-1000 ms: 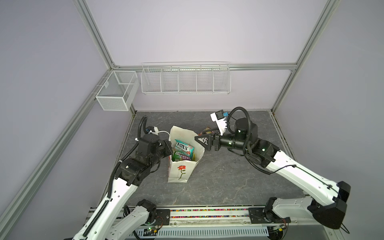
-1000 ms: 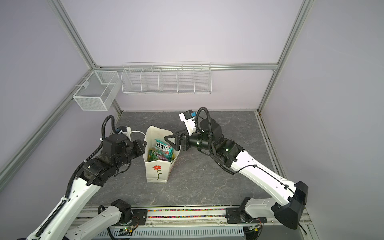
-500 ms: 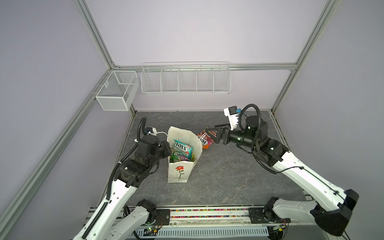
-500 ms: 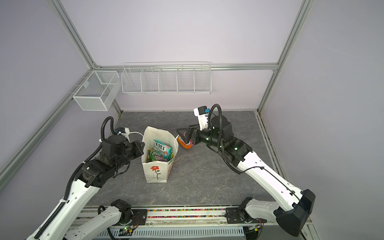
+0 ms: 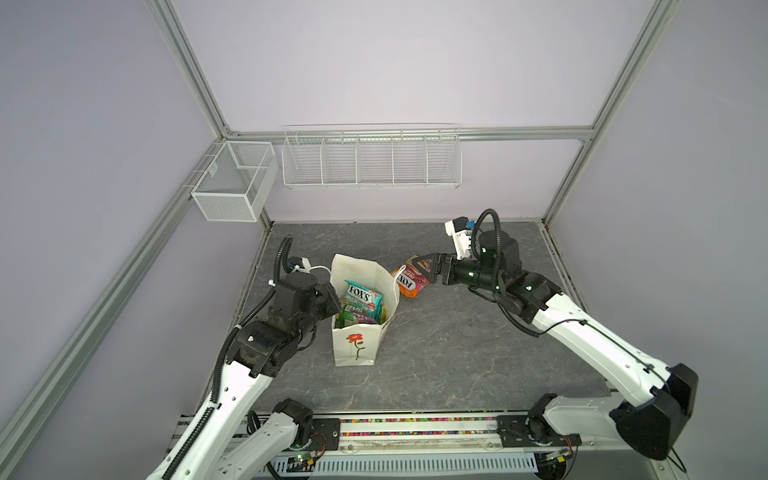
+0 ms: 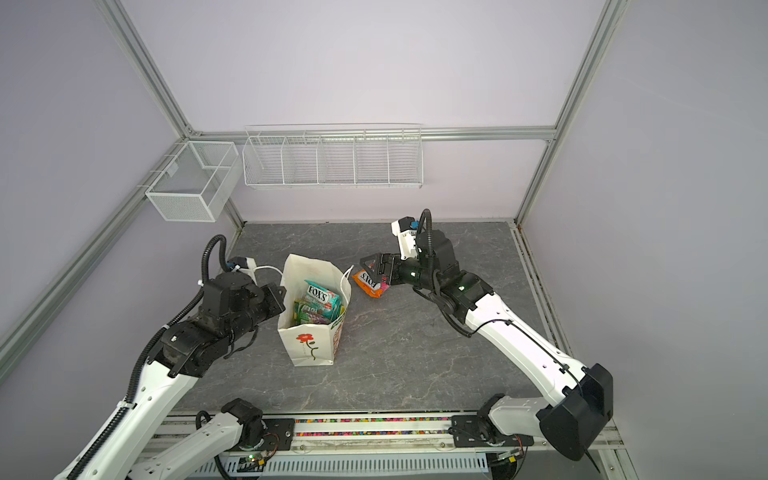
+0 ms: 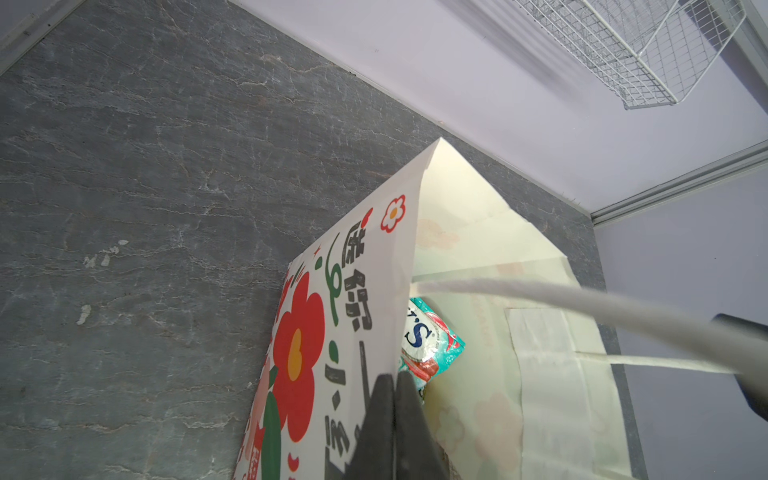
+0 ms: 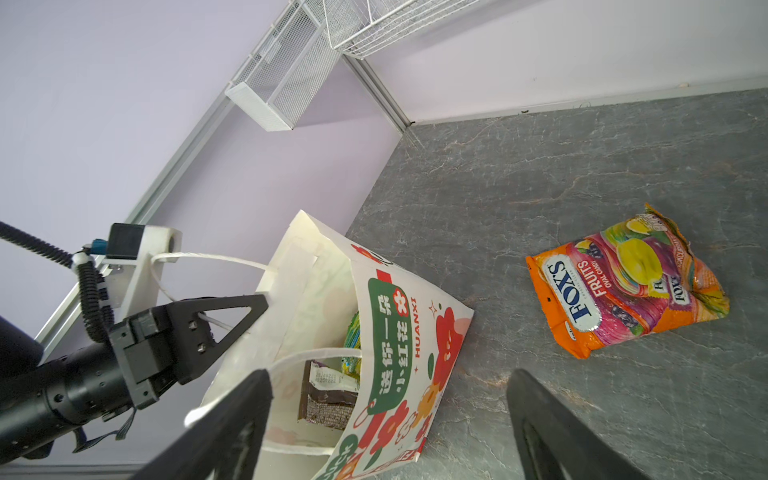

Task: Place the snacks into the paper bag
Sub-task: 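Raise the right gripper out of the bag toward the orange Fox's bag, then lower the open right gripper onto the orange Fox's bag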

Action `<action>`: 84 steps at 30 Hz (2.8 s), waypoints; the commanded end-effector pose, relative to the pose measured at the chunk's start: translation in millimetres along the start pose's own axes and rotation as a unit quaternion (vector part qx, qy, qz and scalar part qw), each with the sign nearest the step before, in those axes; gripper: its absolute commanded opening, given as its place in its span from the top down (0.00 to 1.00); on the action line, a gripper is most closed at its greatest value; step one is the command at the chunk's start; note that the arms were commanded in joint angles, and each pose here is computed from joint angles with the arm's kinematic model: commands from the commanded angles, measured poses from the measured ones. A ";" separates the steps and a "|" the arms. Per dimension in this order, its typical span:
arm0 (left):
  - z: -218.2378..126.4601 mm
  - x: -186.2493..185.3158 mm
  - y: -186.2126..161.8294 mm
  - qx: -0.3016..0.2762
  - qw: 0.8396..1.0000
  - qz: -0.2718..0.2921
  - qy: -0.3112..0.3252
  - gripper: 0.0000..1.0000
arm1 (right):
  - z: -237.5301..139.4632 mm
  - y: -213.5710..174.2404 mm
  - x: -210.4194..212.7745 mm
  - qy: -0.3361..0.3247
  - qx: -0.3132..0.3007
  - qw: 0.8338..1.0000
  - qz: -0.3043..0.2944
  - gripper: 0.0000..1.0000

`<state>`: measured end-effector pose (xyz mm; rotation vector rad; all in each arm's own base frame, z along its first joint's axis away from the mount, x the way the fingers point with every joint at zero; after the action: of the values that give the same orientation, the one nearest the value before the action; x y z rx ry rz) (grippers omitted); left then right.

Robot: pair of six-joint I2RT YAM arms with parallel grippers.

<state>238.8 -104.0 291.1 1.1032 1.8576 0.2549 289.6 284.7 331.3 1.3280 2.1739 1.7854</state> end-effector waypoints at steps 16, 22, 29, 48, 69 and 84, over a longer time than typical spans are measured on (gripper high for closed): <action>-11.3 10.2 1.8 -0.016 1.000 0.012 0.010 0.96 | 45.8 -44.7 -59.9 -0.021 0.065 0.992 0.106 0.09; -12.5 13.4 1.4 -0.015 1.000 0.015 0.016 0.95 | 63.7 -62.4 -77.5 -0.026 0.087 0.986 0.137 0.10; -15.6 14.5 3.5 -0.019 1.000 0.015 0.019 0.93 | 82.4 -78.7 -93.8 -0.028 0.105 0.980 0.165 0.14; -25.4 18.4 8.5 -0.030 0.999 0.020 0.029 0.82 | 117.1 -127.7 -133.6 -0.041 0.142 0.962 0.231 0.20; -44.8 24.0 12.0 -0.045 0.998 0.017 0.028 0.69 | 141.6 -172.4 -166.3 -0.058 0.162 0.945 0.278 0.32; -49.4 22.8 13.7 -0.048 0.998 0.016 0.024 0.65 | 150.8 -183.9 -179.3 -0.074 0.170 0.941 0.283 0.45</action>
<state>207.5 -71.4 305.4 1.0812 1.8494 0.3672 370.4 298.7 52.9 2.2427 2.2550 1.4094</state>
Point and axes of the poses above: each gripper's point midway between its finger pads, its own z axis out along the fingers, its own x axis along the line the jaws close on, y = z × x, the point moved 2 cm from there along -z, back along the fingers, and after that the axes turned 11 degrees about -z, right-handed, at the moved point
